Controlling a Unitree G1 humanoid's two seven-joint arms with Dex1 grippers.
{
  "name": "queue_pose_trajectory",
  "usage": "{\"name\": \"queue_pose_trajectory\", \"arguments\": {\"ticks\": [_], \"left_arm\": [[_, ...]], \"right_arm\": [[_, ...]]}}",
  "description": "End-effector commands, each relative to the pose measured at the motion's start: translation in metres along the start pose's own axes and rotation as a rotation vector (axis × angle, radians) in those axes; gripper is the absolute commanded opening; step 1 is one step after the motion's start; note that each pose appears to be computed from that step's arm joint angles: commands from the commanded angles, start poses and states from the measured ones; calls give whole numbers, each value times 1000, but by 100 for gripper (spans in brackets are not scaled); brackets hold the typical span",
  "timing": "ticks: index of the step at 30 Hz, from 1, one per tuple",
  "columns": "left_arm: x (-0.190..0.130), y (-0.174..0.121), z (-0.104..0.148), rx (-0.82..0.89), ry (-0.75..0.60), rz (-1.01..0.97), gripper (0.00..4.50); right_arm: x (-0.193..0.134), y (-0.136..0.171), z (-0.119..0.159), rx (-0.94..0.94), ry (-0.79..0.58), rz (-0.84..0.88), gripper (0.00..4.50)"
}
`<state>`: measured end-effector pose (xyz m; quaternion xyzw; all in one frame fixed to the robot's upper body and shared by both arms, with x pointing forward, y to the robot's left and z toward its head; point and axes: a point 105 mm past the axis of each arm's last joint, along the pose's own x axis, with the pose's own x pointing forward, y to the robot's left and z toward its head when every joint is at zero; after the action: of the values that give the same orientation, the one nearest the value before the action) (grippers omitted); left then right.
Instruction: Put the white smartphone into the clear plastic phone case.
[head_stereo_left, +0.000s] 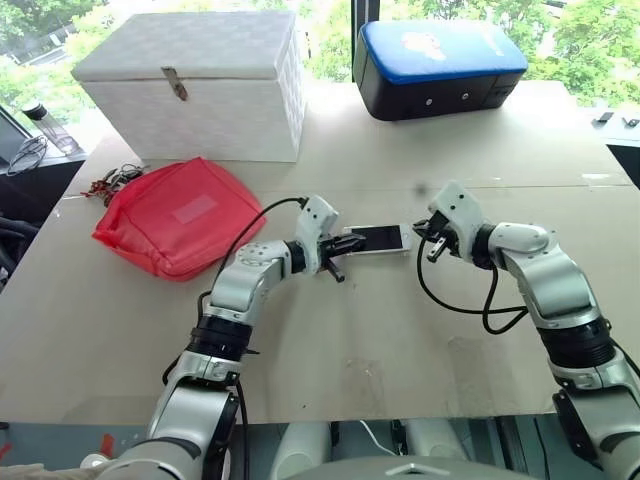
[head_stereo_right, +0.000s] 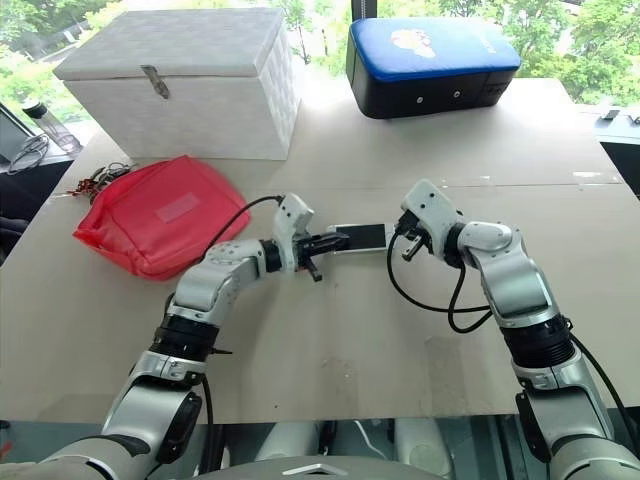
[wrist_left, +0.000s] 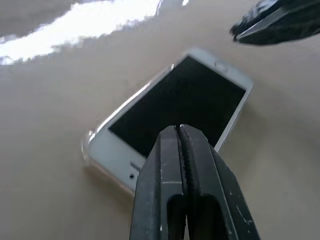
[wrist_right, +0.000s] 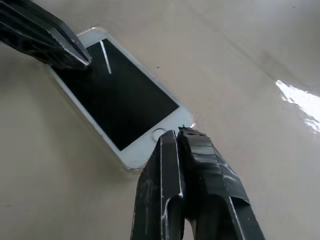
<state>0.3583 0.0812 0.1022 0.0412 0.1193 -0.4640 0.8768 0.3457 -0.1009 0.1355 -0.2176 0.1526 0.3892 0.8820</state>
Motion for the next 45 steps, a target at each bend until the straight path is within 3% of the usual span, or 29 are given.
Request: {"name": "queue_pose_trajectory", "arguments": {"ticks": [1,6,18,35,45], "left_arm": [[0,0,-10,20,36,10,6],[0,-5,-17,19,54,14,6],[4,-6,-12,-25,-5,72,6],[5,-10,-14,-35,-13,97,6],[5,-12,-15,-37,-12,95,6]], "right_arm": [[7,1,13,-34,-17,15,3],[23,-9,14,2,-1,29,3],[32,-11,-26,-32,211,216,3],[47,-5,-88,42,446,316,3],[47,-2,-106,34,479,316,3]]}}
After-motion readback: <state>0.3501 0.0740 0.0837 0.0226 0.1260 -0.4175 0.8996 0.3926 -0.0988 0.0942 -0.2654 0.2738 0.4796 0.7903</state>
